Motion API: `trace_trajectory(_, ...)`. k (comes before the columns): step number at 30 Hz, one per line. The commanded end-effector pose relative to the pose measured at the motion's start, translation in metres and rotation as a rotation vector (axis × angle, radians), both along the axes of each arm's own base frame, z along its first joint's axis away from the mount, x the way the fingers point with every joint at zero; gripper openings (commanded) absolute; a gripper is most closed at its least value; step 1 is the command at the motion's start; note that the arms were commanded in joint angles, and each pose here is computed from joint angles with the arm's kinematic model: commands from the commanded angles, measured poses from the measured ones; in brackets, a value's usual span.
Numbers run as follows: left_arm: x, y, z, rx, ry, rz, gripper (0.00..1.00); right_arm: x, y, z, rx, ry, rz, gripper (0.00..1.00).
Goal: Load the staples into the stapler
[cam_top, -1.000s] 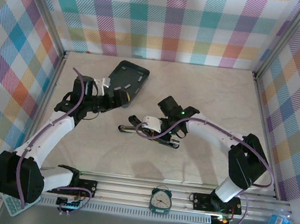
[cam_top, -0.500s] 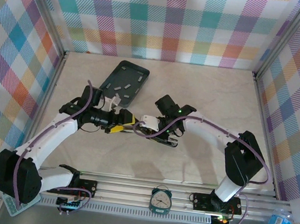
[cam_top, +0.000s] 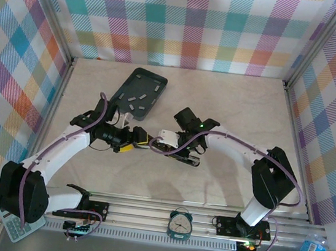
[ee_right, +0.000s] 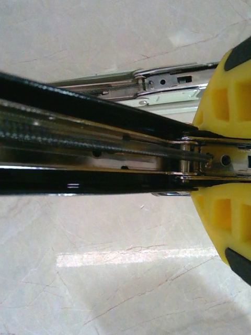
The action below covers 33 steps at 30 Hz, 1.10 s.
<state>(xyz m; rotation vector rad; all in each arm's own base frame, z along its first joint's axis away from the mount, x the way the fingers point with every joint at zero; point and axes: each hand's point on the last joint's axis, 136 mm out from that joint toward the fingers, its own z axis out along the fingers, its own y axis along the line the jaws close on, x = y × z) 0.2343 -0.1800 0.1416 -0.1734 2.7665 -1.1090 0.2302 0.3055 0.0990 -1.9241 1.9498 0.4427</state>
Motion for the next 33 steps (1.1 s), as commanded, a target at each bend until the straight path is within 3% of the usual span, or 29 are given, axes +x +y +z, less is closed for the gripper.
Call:
trace_trajectory(1, -0.011, 0.023, -0.039, 0.147, 0.086, 0.077, 0.88, -0.013, 0.015, 0.038, 0.141, -0.049, 0.075, 0.02)
trace_trajectory(6, -0.014, 0.035, -0.048, 0.214, 0.097, 0.109, 0.88, -0.020, 0.009, 0.041, 0.152, -0.043, 0.066, 0.02)
trace_trajectory(11, -0.005, 0.028, -0.034, 0.167, 0.061, 0.114, 0.89, -0.021, 0.007, 0.038, 0.142, -0.033, 0.056, 0.02)
trace_trajectory(17, 0.020, 0.040, -0.003, 0.200, -0.065, 0.178, 0.93, -0.024, 0.006, 0.027, 0.076, -0.052, 0.078, 0.02)
trace_trajectory(24, 0.059, 0.081, 0.018, 0.274, -0.188, 0.315, 0.94, -0.031, 0.022, 0.015, 0.031, -0.061, 0.161, 0.02)
trace_trajectory(33, 0.086, 0.092, 0.015, 0.317, -0.193, 0.313, 0.93, -0.032, 0.046, -0.004, -0.006, -0.019, 0.159, 0.02)
